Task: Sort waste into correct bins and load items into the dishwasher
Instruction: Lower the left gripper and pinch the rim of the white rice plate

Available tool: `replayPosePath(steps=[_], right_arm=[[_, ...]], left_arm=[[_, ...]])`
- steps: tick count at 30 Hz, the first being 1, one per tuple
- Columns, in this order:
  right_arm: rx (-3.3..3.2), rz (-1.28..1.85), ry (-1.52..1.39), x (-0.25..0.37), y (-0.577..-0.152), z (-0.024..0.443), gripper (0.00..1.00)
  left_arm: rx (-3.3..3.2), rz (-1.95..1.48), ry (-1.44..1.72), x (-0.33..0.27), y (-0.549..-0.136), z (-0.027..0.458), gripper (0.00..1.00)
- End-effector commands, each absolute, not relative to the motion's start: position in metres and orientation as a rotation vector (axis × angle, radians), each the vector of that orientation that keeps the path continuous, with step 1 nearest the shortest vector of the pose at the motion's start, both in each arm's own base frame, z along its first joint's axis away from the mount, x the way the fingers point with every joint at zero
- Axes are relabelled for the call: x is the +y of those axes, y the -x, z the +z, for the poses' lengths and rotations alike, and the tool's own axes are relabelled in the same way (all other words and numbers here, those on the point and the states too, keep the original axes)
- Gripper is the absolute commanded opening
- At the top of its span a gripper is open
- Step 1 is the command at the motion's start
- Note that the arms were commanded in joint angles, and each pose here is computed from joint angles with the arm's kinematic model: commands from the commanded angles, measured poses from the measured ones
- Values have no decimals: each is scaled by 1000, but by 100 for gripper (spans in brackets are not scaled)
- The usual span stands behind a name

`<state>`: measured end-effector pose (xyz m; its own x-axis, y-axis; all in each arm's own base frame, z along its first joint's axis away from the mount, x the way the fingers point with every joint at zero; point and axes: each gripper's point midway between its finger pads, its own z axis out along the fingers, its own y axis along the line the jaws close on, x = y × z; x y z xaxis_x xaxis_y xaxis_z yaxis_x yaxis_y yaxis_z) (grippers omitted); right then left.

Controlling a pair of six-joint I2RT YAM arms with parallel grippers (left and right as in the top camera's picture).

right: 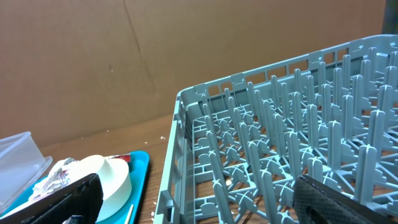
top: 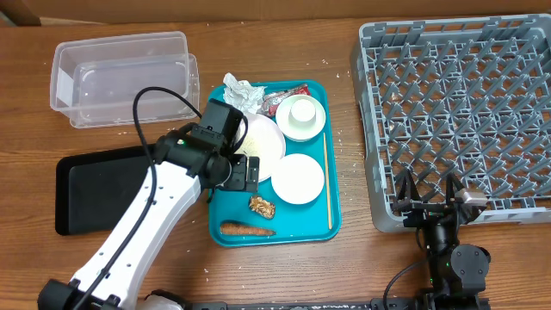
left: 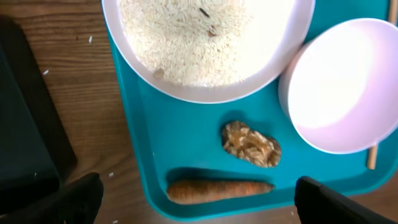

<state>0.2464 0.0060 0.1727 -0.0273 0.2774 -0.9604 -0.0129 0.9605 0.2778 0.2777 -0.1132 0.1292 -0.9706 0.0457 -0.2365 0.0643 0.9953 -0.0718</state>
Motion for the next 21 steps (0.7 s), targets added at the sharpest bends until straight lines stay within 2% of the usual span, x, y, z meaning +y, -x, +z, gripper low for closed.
replayPosePath(steps=[1,8,15,21], right_arm=[[1581,225,-212,5,-246,171,100],[1581,225,-212,5,-246,171,100],[1581,225,-212,5,-246,171,100],[1581,225,-212,5,-246,171,100]], left_arm=[[2841,-54,-195,-112,-291,129,100],[2762,-211,-690,-141,-290,119,100],[2808,-143,-785,-138,-297,86,100],[2864,-114,-987,-136,-292,50,86]])
